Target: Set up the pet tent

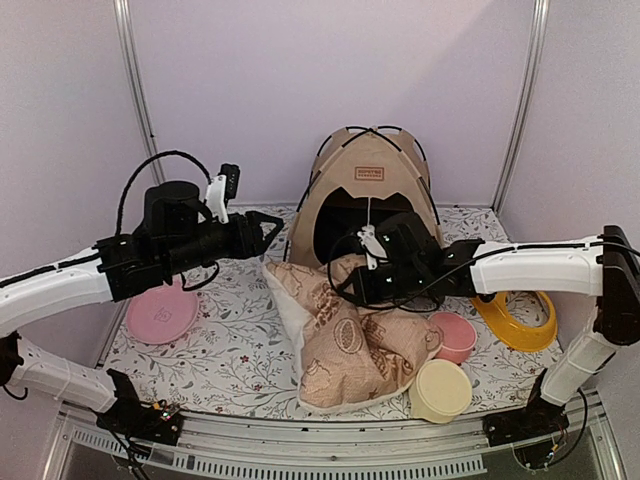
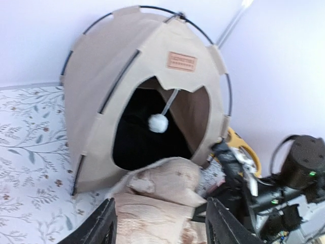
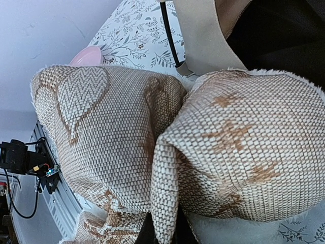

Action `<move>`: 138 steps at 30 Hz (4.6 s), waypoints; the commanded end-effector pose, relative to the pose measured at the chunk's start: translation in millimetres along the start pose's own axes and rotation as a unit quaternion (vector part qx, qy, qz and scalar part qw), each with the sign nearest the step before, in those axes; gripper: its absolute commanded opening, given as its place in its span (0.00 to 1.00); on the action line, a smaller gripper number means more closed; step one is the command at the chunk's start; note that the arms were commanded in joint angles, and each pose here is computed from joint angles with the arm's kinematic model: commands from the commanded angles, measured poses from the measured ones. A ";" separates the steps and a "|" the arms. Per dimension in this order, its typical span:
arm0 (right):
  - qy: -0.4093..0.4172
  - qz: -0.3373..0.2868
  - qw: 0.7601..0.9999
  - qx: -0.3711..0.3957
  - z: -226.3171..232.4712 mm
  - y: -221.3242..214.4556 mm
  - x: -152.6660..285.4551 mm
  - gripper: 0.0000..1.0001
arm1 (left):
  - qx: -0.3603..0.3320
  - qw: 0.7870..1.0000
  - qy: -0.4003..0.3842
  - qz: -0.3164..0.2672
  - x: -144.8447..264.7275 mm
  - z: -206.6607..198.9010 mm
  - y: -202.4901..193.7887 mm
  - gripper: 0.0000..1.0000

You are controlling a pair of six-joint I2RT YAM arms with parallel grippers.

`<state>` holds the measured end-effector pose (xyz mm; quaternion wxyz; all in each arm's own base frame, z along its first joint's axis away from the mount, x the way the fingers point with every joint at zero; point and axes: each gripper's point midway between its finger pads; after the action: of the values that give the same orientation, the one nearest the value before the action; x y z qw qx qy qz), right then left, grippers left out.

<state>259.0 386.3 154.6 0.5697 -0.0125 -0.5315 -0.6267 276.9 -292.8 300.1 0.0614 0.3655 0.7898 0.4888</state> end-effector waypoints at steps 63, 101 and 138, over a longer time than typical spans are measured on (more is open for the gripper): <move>-0.175 -0.093 0.976 -0.086 -70.3 88.4 71.7 0.00 | -0.125 0.985 -0.058 0.107 -64.1 16.2 -54.8 0.00; -0.151 -0.143 0.978 0.004 -48.4 105.1 86.3 0.89 | -0.092 0.985 -0.055 0.134 -44.9 37.5 -70.9 0.00; -0.146 -0.089 0.984 -0.046 -86.7 39.0 95.6 0.00 | -0.122 0.968 -0.144 0.166 -38.0 9.3 -84.6 0.00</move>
<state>275.5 240.3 127.1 0.4665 -0.1752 -0.5985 -0.6272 274.8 -318.3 203.6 0.0909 0.5247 0.6504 0.5416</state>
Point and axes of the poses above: each gripper's point midway between its finger pads, its own x axis back along the fingers, its own z axis along the line the jaws close on, y = z × x, and after that the axes turned 4 degrees about x, right-handed
